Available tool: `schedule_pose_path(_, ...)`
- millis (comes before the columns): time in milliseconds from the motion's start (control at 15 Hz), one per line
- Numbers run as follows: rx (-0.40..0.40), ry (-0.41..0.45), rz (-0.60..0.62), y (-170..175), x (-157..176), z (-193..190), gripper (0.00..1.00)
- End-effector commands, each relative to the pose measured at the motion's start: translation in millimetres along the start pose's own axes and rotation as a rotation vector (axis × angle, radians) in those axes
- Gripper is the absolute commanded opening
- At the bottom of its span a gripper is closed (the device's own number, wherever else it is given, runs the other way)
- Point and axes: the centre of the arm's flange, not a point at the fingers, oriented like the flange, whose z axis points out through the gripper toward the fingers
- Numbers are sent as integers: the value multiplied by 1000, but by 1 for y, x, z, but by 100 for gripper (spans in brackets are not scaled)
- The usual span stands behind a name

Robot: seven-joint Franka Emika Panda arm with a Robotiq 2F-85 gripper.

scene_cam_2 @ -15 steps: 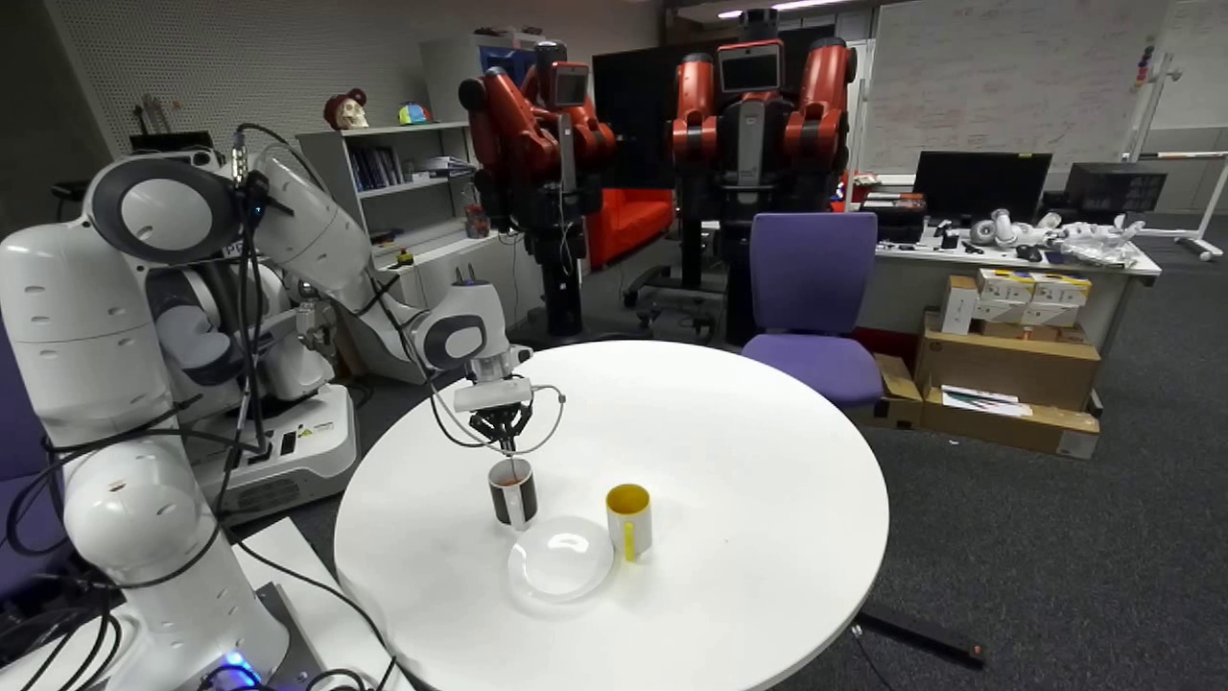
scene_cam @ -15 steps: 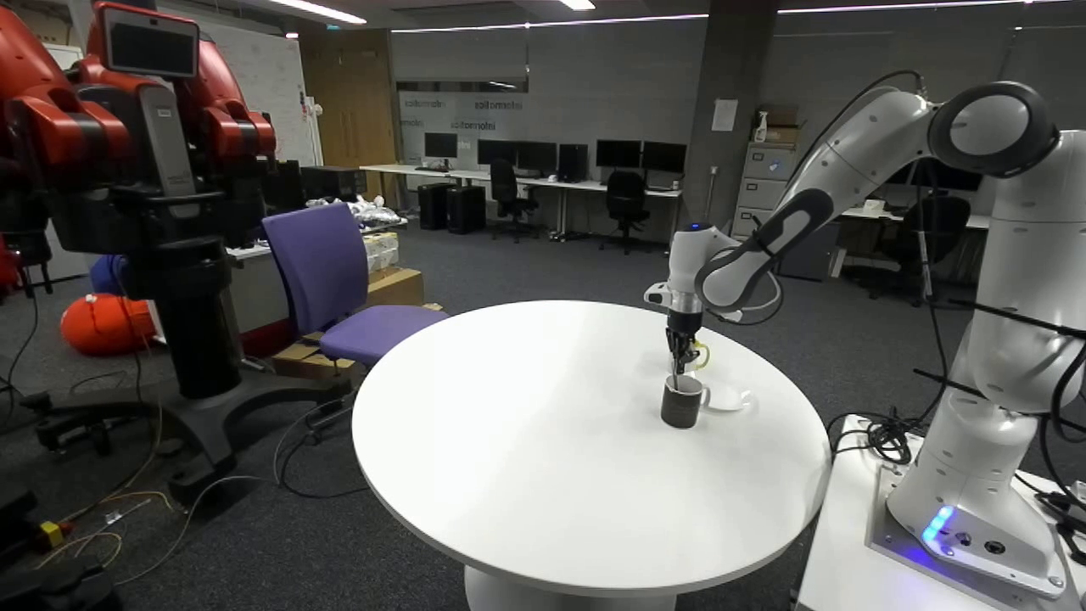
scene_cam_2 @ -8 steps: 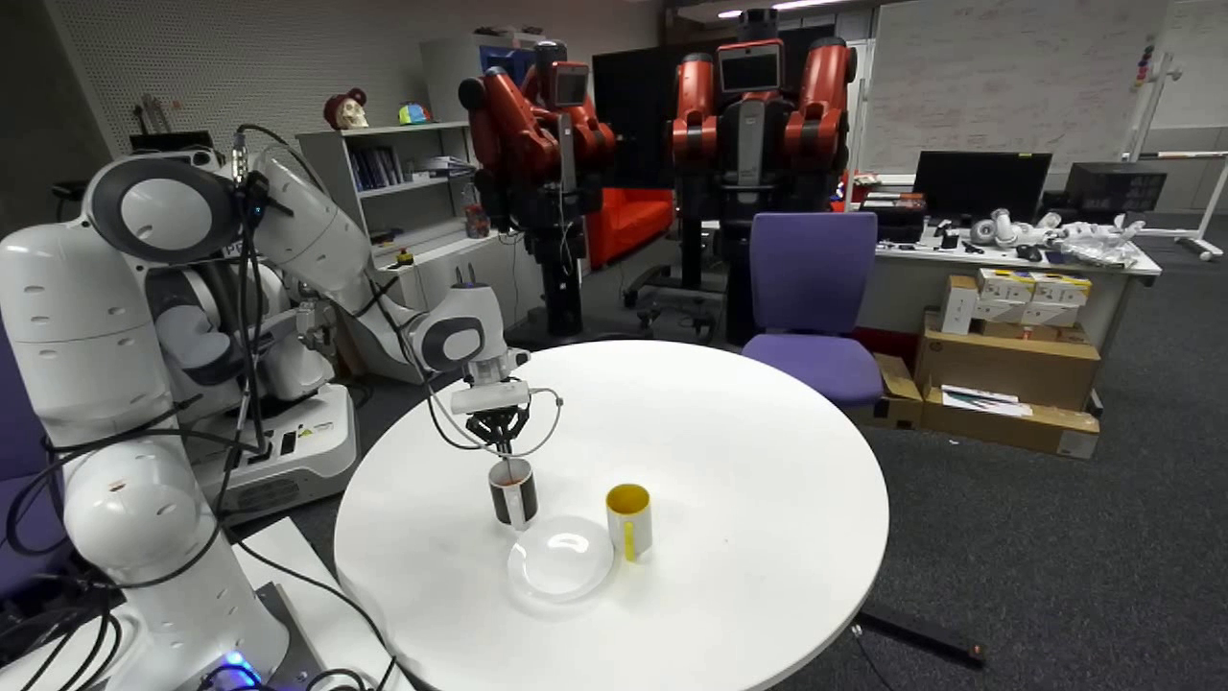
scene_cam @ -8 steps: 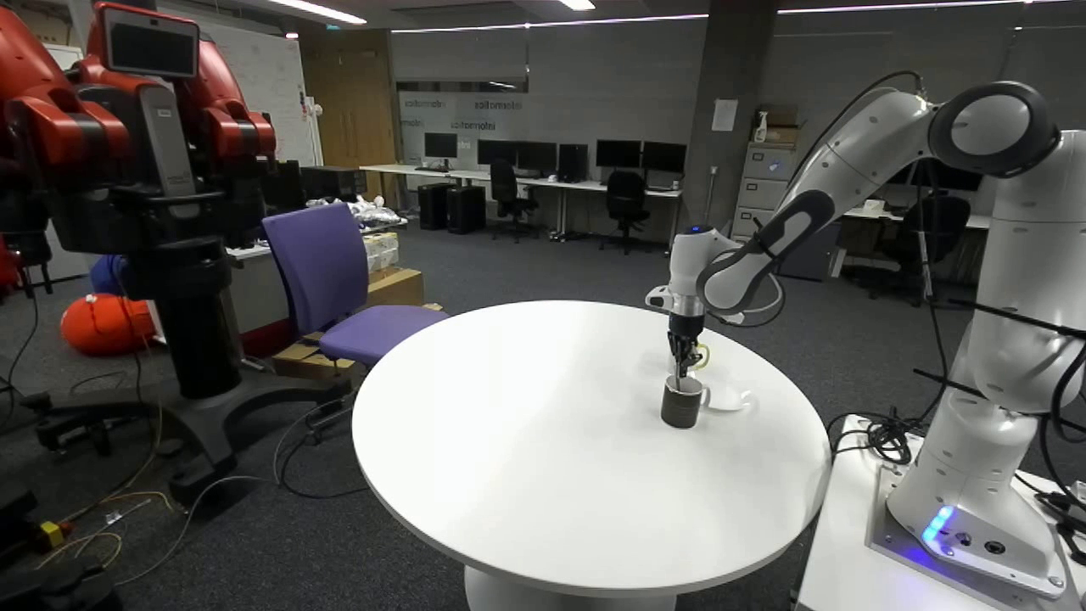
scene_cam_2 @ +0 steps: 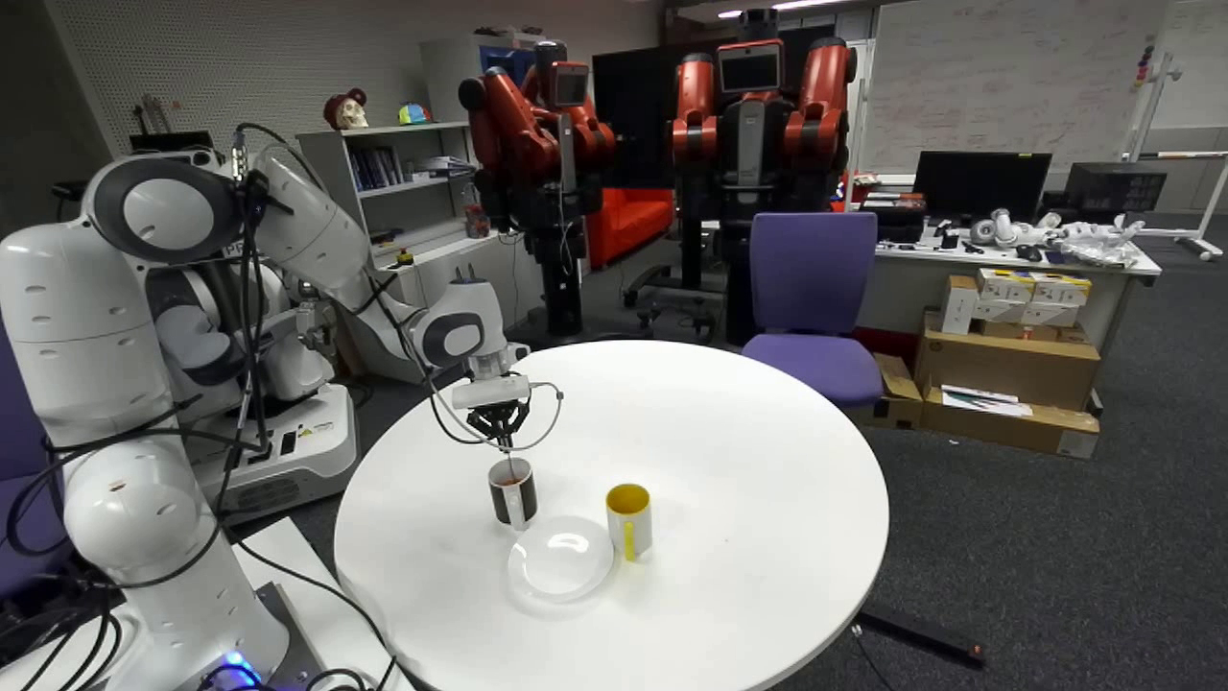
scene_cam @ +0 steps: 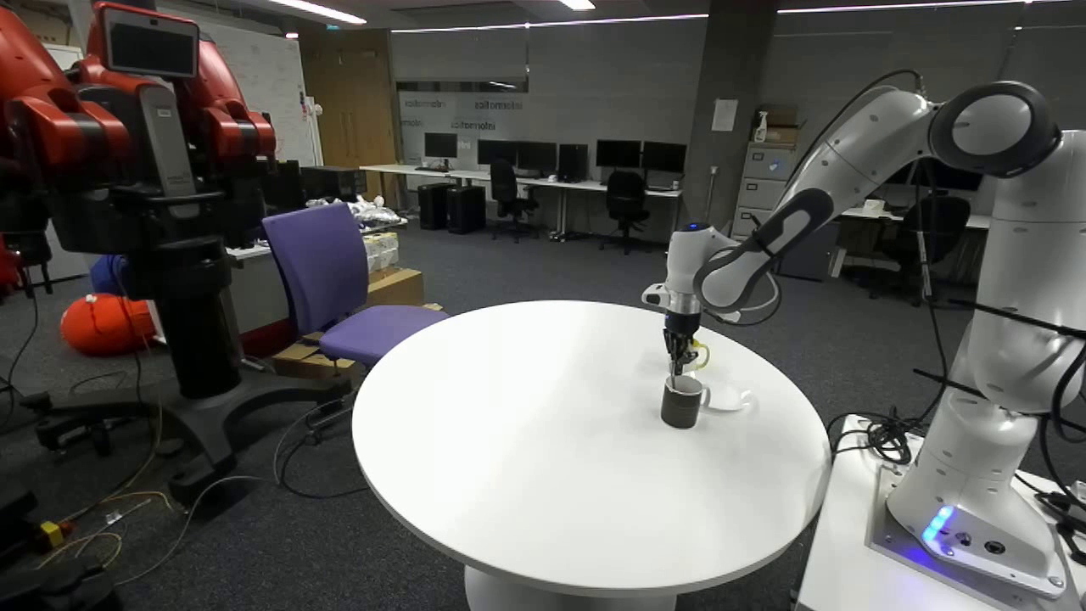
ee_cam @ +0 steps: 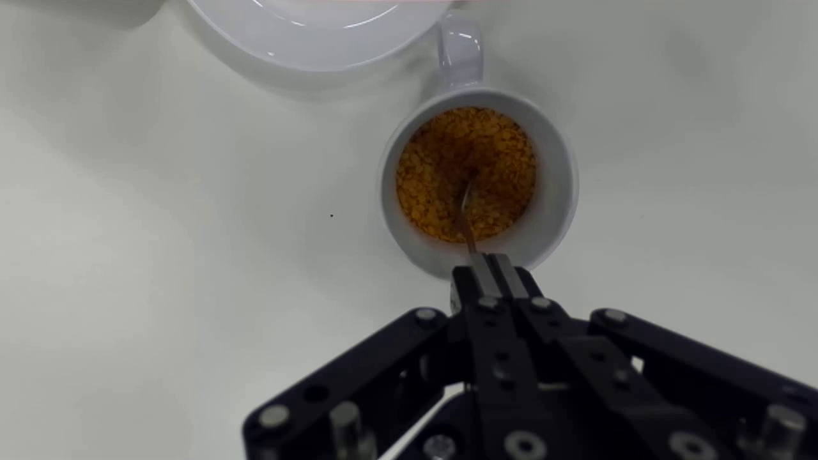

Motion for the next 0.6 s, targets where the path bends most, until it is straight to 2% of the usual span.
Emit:
schedule_pose_path(0, -21, 4, 29, 11, -5, -9, 0)
schedule_pose_path(267, -15, -7, 46, 11, -17, -8, 0)
schedule_pose_path(533, -1, -7, 32, 3, -14, -6, 0)
